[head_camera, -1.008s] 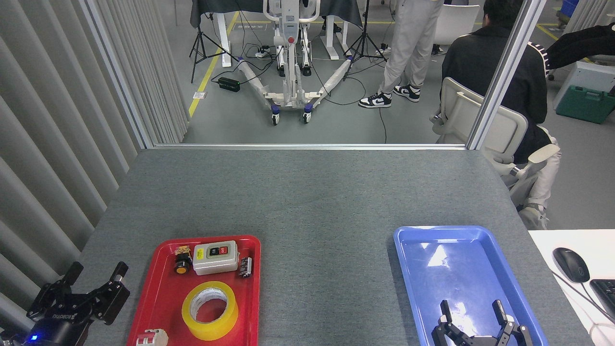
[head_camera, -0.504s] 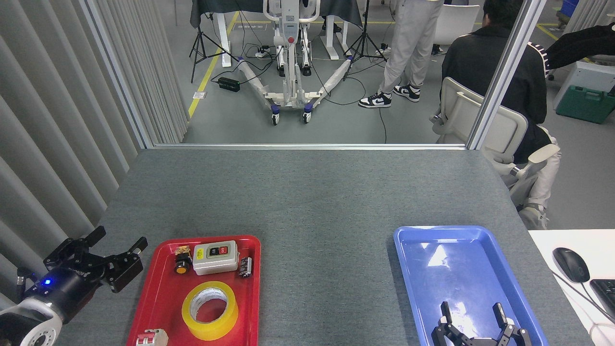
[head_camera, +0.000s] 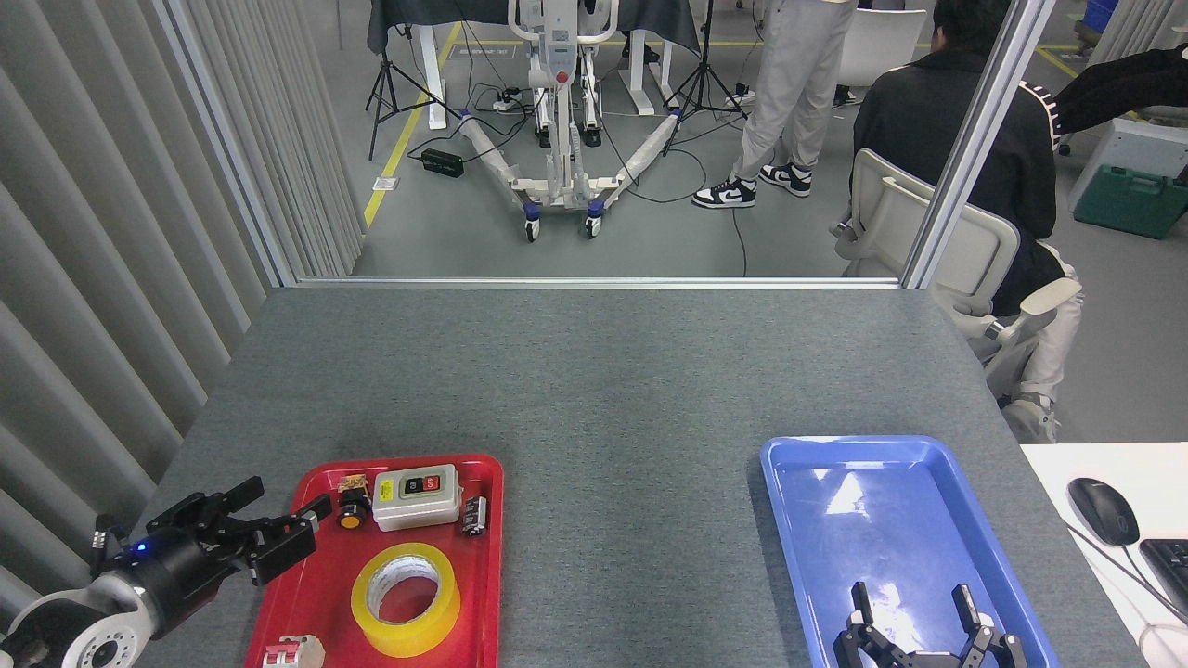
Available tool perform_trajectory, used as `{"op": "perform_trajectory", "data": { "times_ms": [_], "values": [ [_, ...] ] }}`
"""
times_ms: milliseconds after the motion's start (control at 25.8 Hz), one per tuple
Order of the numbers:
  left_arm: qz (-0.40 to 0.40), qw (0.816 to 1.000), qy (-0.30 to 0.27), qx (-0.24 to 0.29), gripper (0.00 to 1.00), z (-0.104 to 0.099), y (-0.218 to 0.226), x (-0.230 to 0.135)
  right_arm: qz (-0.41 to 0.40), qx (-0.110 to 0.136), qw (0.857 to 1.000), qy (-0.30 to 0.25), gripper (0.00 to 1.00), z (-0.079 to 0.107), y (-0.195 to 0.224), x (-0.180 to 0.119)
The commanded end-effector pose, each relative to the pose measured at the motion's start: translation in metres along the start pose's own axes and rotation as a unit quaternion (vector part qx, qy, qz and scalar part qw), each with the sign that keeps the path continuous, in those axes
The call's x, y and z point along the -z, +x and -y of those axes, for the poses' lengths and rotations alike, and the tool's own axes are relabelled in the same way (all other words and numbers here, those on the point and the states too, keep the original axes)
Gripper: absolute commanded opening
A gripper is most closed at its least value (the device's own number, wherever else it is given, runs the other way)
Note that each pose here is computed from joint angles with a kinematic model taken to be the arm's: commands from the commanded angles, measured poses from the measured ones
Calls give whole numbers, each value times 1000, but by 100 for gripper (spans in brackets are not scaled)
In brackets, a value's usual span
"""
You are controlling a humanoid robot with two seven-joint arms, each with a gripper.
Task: Place and move tape with both arms
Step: 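Lower the left gripper onto the tape roll's rim and close it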
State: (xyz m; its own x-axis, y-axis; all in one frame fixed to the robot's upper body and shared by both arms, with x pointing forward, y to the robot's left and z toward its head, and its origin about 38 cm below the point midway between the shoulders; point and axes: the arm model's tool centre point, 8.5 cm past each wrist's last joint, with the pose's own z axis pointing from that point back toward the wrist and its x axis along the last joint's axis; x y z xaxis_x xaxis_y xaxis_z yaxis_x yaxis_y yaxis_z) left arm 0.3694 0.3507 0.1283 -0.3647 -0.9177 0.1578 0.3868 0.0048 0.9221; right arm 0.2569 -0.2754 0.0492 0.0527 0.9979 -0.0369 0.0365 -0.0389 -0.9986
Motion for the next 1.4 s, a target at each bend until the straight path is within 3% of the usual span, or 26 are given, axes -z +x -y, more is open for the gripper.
{"op": "perform_trajectory", "data": {
  "times_ms": [0,155,271,426,581,698,853,1008,1202,1357],
  "values": [
    [-14,1000,-26,-8,99,5,4,8,3,1,1000,2,100,0,1,0],
    [-12,998,-63,-9,99,16,14,17,0,-1,1000,4,100,0,1,1],
    [0,997,-73,-18,99,9,21,28,-1,-2,1000,3,100,0,2,2],
    [0,994,-105,-32,99,15,26,40,2,0,1000,12,100,-1,4,3],
    [0,993,-115,-16,98,-4,25,44,-2,-2,1000,18,100,-2,4,2],
    [-4,993,-120,-13,98,-7,22,44,3,-1,1000,18,100,-2,5,2],
    [6,986,-169,-9,98,9,28,44,3,1,1000,20,100,-3,6,0],
    [10,983,-181,0,98,4,29,48,2,0,1000,20,100,-4,5,0],
    [12,974,-228,14,98,21,32,59,3,-1,1000,18,100,-3,5,0],
    [9,972,-235,15,98,21,33,66,2,0,1000,21,100,-5,5,-2]
  ]
}}
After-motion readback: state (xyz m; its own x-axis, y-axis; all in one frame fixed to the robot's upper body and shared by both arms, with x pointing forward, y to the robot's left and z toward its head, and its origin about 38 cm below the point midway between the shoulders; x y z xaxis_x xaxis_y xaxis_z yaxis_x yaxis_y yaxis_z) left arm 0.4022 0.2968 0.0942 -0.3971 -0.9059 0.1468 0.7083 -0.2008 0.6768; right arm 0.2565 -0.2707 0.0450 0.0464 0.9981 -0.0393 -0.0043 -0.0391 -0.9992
